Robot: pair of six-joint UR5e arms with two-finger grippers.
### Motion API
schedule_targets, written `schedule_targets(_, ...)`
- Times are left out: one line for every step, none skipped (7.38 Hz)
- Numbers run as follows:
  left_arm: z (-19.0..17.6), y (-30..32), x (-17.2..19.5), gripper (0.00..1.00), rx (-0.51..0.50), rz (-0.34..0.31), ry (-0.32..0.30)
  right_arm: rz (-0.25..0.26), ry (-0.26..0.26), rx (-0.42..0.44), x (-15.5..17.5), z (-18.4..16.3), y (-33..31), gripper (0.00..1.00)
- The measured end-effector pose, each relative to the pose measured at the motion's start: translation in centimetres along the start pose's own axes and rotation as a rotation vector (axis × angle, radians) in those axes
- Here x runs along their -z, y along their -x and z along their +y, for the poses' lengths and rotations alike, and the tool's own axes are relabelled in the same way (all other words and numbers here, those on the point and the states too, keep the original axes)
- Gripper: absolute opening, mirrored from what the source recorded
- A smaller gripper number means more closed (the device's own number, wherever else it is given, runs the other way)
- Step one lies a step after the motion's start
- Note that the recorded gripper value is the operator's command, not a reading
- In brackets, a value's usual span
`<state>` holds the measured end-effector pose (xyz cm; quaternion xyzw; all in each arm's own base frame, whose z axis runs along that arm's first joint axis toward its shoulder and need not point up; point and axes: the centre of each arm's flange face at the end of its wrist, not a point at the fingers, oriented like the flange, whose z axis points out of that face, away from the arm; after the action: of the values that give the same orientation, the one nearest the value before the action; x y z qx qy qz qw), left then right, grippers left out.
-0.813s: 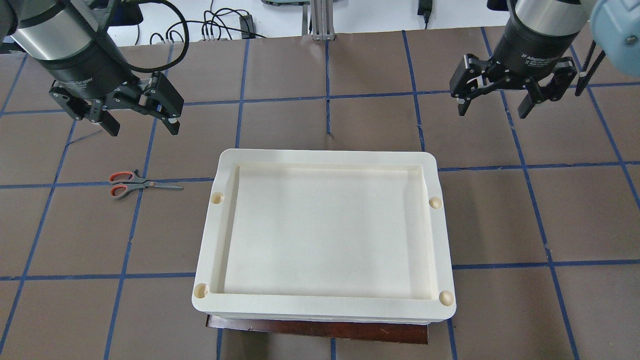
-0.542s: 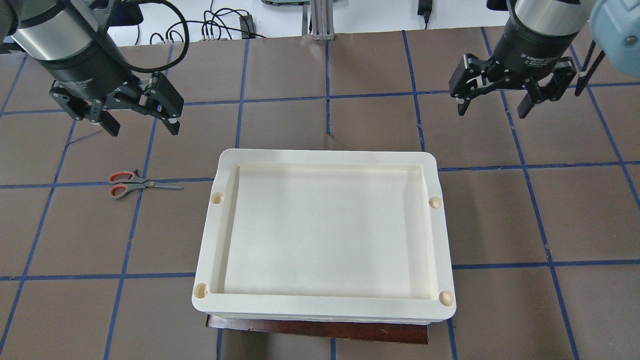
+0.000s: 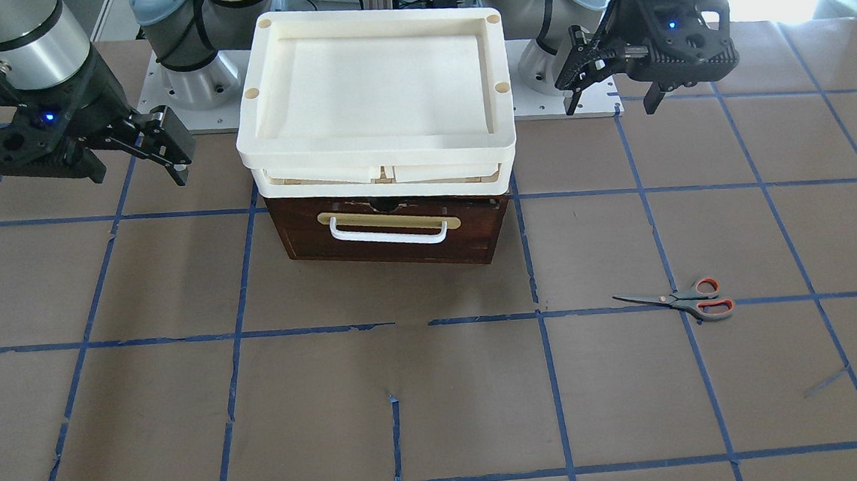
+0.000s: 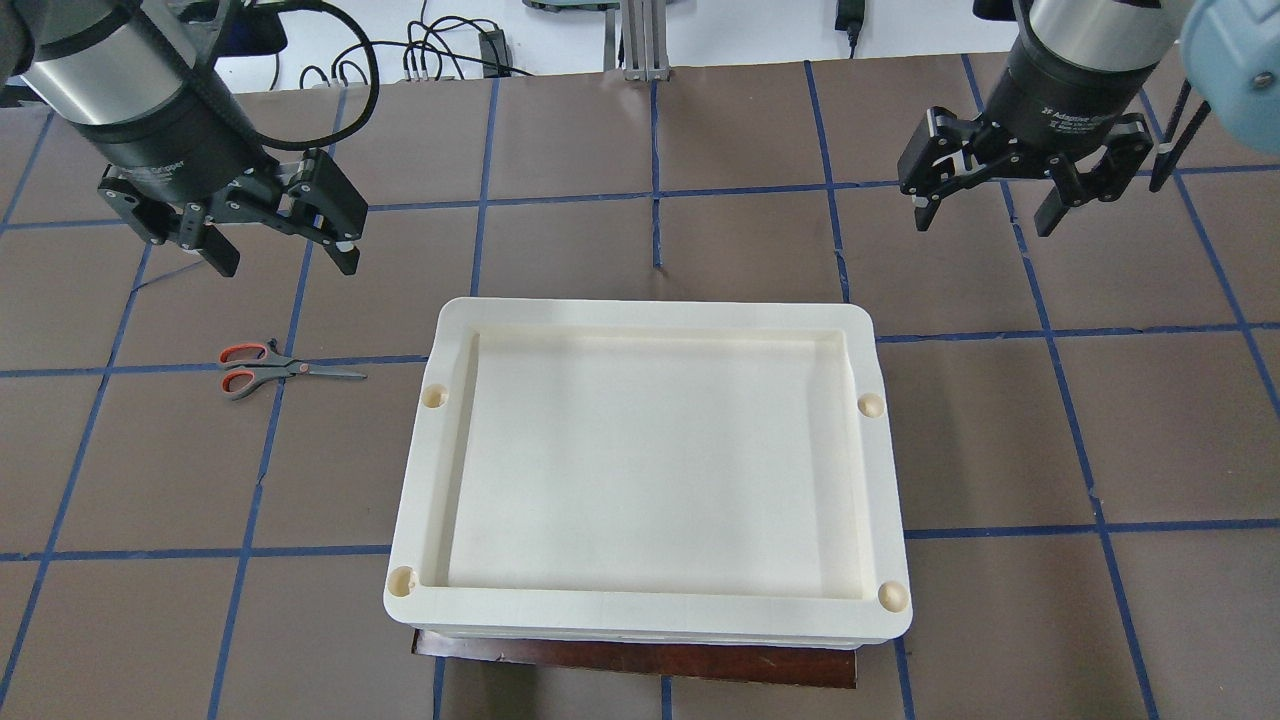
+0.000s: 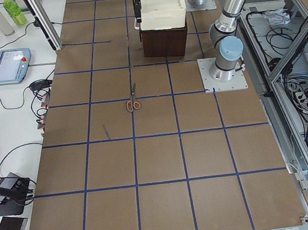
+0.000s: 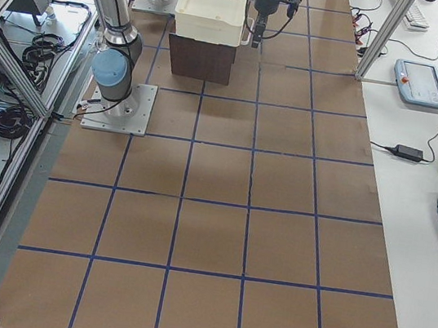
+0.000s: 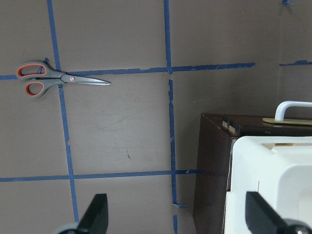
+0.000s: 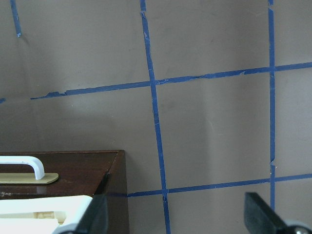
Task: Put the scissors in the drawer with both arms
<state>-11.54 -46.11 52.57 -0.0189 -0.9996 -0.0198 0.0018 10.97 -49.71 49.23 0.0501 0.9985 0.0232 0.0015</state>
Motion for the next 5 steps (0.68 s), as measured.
schedule_targets(0.2,0.2,-0.1,1.0,-0.004,0.0,0.008,0.001,0.003,-0.002,0.1,0.1,0.1,1.0)
schedule_targets(0.3,0.4,-0.3,1.0,-0.029,0.001,0.017,0.001,0.003,-0.007,0.3,0.2,0.1,1.0)
schedule_targets(0.3,0.5,-0.8,1.0,-0.08,0.004,0.028,0.005,0.007,-0.011,0.5,0.5,0.1,1.0)
schedule_targets(0.3,0.6,-1.6,1.0,-0.154,0.009,0.042,0.019,0.015,-0.011,0.6,0.8,0.0,1.0)
schedule_targets(0.2,0.9,-2.4,1.0,-0.238,0.014,0.056,0.034,0.016,-0.012,0.8,0.9,-0.2,1.0)
